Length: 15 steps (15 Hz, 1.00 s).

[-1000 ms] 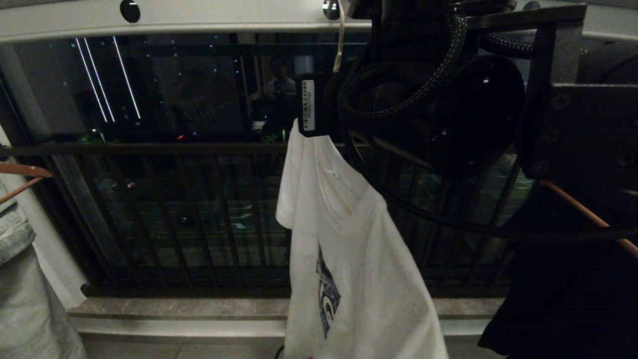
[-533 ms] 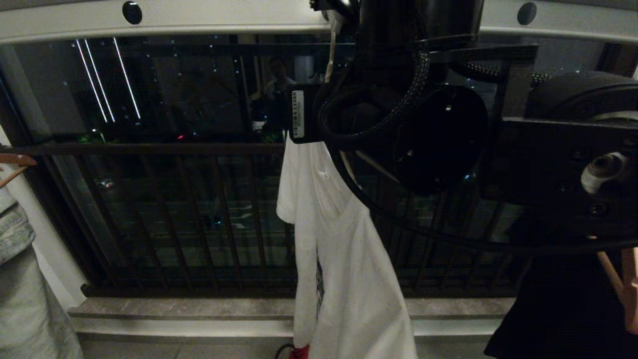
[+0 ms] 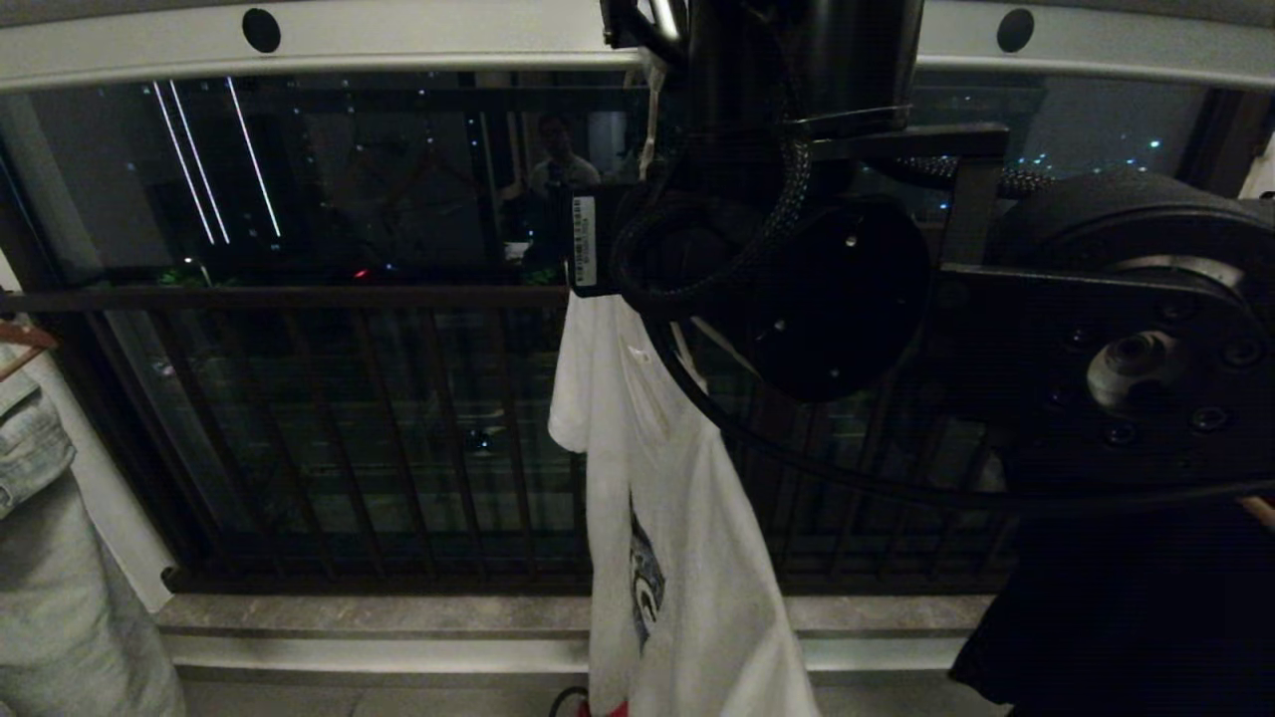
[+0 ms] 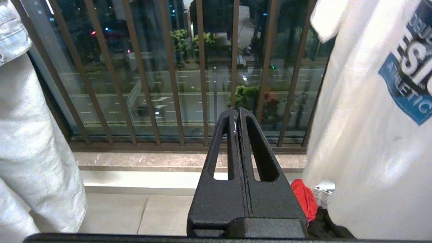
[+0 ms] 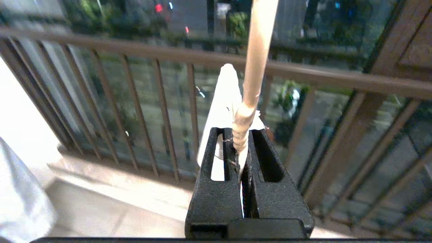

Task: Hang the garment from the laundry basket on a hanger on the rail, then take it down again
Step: Take the clothes off the clothes rack

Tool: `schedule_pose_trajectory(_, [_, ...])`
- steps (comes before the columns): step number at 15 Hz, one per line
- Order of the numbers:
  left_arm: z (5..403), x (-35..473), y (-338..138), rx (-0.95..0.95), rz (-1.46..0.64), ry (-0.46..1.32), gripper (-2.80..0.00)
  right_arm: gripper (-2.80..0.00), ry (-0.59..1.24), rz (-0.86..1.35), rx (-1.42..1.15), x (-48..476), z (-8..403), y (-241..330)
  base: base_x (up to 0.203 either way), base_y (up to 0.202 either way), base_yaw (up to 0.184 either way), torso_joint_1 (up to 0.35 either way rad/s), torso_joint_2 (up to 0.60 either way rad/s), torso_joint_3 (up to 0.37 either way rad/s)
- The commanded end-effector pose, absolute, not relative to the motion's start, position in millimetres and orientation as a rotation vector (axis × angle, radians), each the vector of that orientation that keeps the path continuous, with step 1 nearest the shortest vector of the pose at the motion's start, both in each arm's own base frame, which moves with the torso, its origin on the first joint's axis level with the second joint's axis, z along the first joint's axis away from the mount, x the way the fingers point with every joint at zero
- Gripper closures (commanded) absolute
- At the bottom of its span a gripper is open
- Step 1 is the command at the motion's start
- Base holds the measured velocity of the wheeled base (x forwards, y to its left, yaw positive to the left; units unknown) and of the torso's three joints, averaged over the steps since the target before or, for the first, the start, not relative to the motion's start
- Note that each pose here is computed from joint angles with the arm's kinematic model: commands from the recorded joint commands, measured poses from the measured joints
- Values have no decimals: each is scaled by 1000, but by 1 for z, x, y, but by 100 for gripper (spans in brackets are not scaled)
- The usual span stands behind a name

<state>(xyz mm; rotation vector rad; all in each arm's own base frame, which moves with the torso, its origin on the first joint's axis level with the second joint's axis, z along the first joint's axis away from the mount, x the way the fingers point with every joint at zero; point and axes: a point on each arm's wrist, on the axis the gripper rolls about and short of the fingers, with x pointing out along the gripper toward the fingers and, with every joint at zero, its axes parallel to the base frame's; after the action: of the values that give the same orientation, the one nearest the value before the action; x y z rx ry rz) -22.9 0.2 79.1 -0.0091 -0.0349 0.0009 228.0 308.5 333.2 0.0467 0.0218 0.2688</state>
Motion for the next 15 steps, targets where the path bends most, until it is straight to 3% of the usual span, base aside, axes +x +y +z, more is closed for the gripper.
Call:
schedule_pose_trajectory(1, [77, -22, 0, -9, 1, -26, 0, 0, -3, 262, 46, 228, 337, 308, 0, 0, 0, 0, 0, 0])
schedule_pose_trajectory(15, [77, -22, 0, -9, 1, -26, 0, 0, -73, 279, 18, 194, 364, 275, 0, 0, 0, 0, 0, 0])
